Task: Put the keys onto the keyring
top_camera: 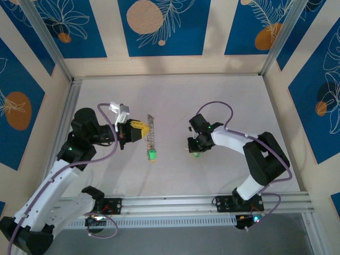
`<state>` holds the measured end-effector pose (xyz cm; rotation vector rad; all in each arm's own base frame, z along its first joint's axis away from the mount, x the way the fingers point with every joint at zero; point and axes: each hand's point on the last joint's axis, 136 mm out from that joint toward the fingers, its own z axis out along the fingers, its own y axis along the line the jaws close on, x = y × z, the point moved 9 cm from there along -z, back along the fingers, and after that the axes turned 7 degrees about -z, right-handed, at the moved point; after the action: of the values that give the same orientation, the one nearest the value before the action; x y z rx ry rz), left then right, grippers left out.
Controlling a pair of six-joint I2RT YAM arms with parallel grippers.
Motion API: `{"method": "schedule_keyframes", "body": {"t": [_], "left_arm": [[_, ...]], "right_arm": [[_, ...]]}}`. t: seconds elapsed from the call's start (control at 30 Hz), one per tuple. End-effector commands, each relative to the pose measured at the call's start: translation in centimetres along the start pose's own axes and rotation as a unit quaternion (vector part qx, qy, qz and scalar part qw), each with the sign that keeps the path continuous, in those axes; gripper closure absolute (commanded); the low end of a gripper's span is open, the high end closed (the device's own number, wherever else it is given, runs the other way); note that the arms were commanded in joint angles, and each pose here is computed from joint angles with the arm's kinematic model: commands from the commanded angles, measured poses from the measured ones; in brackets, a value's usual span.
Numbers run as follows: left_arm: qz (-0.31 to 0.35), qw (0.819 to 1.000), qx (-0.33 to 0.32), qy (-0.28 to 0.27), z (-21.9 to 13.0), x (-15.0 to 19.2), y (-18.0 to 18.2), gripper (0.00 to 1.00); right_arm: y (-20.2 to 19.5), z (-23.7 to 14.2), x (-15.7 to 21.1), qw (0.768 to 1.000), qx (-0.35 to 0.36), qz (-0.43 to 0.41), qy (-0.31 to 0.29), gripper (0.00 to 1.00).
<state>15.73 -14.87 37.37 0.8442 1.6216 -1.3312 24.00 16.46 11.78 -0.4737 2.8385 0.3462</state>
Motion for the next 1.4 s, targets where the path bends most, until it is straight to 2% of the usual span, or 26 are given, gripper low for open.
{"method": "schedule_keyframes", "body": {"t": [0.0, 0.13, 0.3, 0.6, 0.7, 0.8, 0.9, 1.1, 1.37], "left_arm": [[0.04, 0.999, -0.005, -0.012, -0.9, -1.4, -1.1, 1.0], [0.06, 0.998, -0.029, -0.006, -1.0, -1.8, -1.0, 1.0], [0.112, 0.993, -0.042, 0.0, -1.3, -2.8, -1.7, 1.0], [0.147, 0.989, -0.033, 0.007, -1.8, -4.0, -3.0, 1.0], [0.153, 0.988, -0.02, 0.003, -2.1, -4.1, -3.6, 1.0], [0.153, 0.988, -0.01, 0.004, -2.2, -4.1, -4.0, 1.0], [0.149, 0.989, -0.004, 0.009, -2.1, -3.9, -4.2, 1.0], [0.154, 0.988, 0.013, 0.01, -1.9, -3.9, -4.4, 1.0], [0.161, 0.987, 0.017, 0.012, -1.8, -3.8, -4.5, 1.0]], "right_arm": [[2.1, -3.8, -0.2, 0.991, -0.049, -0.089, -0.09, 1.0], [4.4, -9.3, 0.4, 0.96, -0.104, -0.185, -0.182, 1.0], [7.8, -17.9, 2.4, 0.884, -0.208, -0.317, -0.274, 1.0], [12.7, -30.3, 3.7, 0.758, -0.386, -0.419, -0.318, 1.0], [13.6, -32.9, 3.1, 0.733, -0.42, -0.418, -0.334, 1.0], [14.3, -33.7, 1.7, 0.745, -0.425, -0.391, -0.334, 1.0], [15.3, -33.3, 0.6, 0.761, -0.427, -0.381, -0.306, 1.0], [16.9, -32.0, -0.4, 0.766, -0.433, -0.381, -0.283, 1.0], [17.8, -31.0, -2.2, 0.786, -0.417, -0.366, -0.274, 1.0]]}}
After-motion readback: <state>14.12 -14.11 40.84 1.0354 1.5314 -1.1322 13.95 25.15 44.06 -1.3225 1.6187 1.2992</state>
